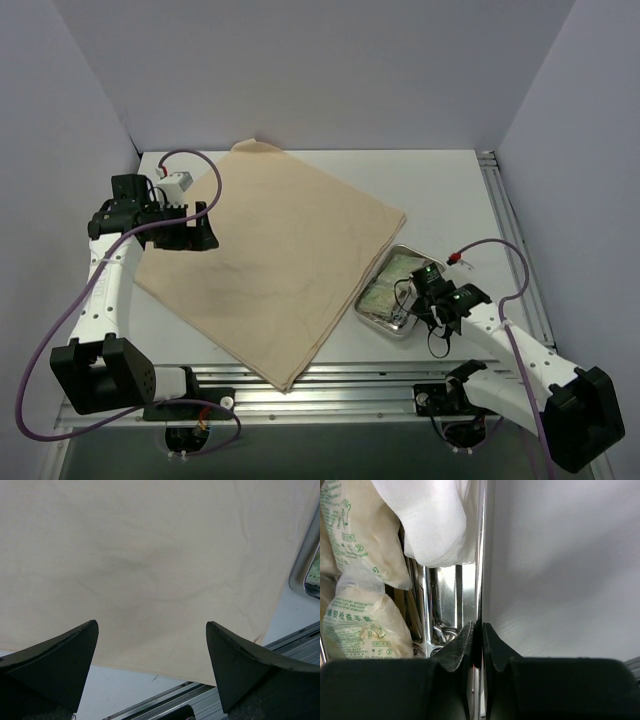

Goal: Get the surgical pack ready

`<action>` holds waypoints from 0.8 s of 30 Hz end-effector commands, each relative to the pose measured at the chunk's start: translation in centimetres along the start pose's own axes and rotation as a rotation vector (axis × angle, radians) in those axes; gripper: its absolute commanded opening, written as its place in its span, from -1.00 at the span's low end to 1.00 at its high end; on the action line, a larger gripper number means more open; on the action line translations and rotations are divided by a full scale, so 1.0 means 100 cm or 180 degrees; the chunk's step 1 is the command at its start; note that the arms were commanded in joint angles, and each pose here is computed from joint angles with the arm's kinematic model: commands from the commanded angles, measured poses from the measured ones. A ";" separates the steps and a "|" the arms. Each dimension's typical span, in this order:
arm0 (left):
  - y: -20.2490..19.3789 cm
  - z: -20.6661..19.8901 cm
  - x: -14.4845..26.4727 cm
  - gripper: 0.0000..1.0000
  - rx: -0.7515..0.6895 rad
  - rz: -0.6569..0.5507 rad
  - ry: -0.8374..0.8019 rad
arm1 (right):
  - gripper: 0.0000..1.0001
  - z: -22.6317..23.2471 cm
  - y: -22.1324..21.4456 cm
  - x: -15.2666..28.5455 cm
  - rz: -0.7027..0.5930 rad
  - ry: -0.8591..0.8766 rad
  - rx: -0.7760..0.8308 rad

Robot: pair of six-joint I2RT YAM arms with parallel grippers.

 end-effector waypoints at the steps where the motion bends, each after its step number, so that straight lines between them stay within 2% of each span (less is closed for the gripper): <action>1: 0.011 -0.003 0.016 0.97 -0.0129 -0.0191 0.0008 | -1.00 -0.002 0.015 0.011 -0.0329 0.0041 -0.0170; 12: 0.012 -0.003 0.015 0.97 -0.0113 -0.0190 0.0005 | -1.00 -0.001 0.022 0.021 -0.0475 0.0206 -0.0369; 17: 0.012 -0.002 0.015 0.97 -0.0110 -0.0182 0.0005 | -1.00 0.006 0.028 0.029 -0.0549 0.0472 -0.0516; 24: 0.012 0.000 0.013 0.97 -0.0117 -0.0181 0.0021 | -1.00 0.025 0.040 0.037 -0.0661 0.0648 -0.0343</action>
Point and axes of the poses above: each gripper's point midway between its finger pads, its own x axis back along the fingers, its own z axis along the line the jaws close on, y = z × x, the point moved 7 cm from there along x, back along the fingers, and after that the axes turned 13 degrees about -x, right-handed, at the moved point
